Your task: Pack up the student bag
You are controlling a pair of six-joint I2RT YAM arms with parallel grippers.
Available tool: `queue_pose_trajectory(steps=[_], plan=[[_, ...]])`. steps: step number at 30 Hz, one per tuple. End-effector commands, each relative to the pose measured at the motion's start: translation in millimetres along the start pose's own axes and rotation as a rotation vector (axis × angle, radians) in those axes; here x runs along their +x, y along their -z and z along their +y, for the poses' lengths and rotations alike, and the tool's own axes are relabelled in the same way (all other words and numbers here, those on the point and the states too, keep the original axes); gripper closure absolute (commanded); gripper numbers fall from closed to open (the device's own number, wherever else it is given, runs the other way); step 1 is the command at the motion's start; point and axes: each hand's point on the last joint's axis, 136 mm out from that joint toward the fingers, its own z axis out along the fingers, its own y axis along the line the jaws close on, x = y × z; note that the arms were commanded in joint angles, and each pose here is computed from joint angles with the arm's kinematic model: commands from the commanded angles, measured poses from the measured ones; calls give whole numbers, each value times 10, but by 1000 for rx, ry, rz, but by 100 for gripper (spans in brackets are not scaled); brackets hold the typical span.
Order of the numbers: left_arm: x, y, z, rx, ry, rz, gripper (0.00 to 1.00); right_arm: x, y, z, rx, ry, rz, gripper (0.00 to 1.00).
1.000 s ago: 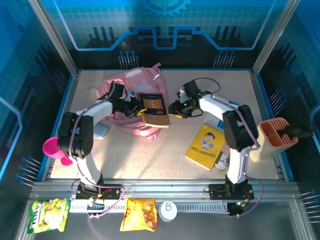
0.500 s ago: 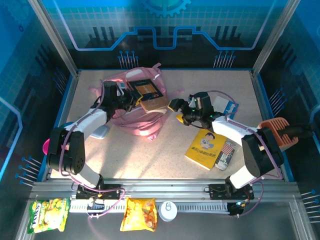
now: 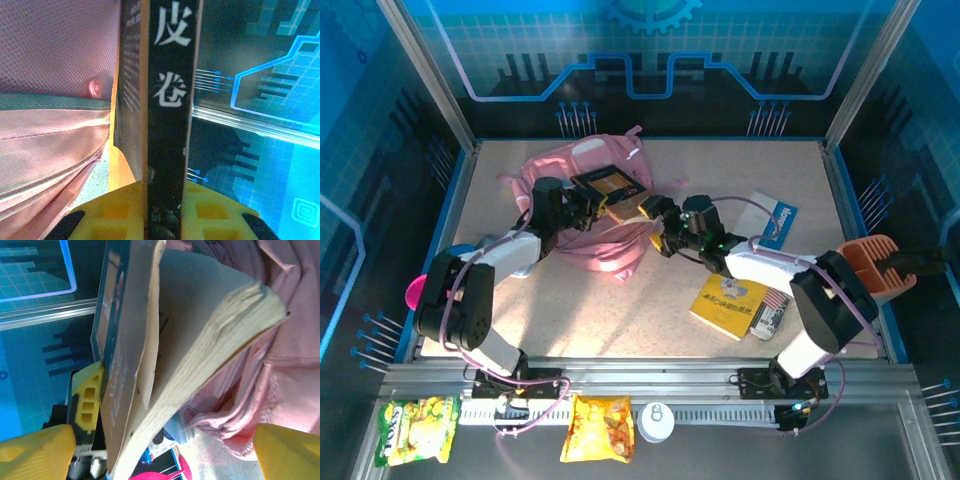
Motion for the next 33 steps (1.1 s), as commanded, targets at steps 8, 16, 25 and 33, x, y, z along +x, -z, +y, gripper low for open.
queue_pose_trajectory(steps=[8,16,25,33], plan=[[46,-6,-115,35,35,15,100,-55,-372,186,-92,-70,7,16],[109,-41,14,-32,42,55,100,-117,-487,107,-90,-93,8,33],[153,-26,173,-99,16,75,97,-171,-428,88,-104,-68,-25,64],[194,26,211,-182,-154,117,61,-279,-276,178,-131,38,-50,94]])
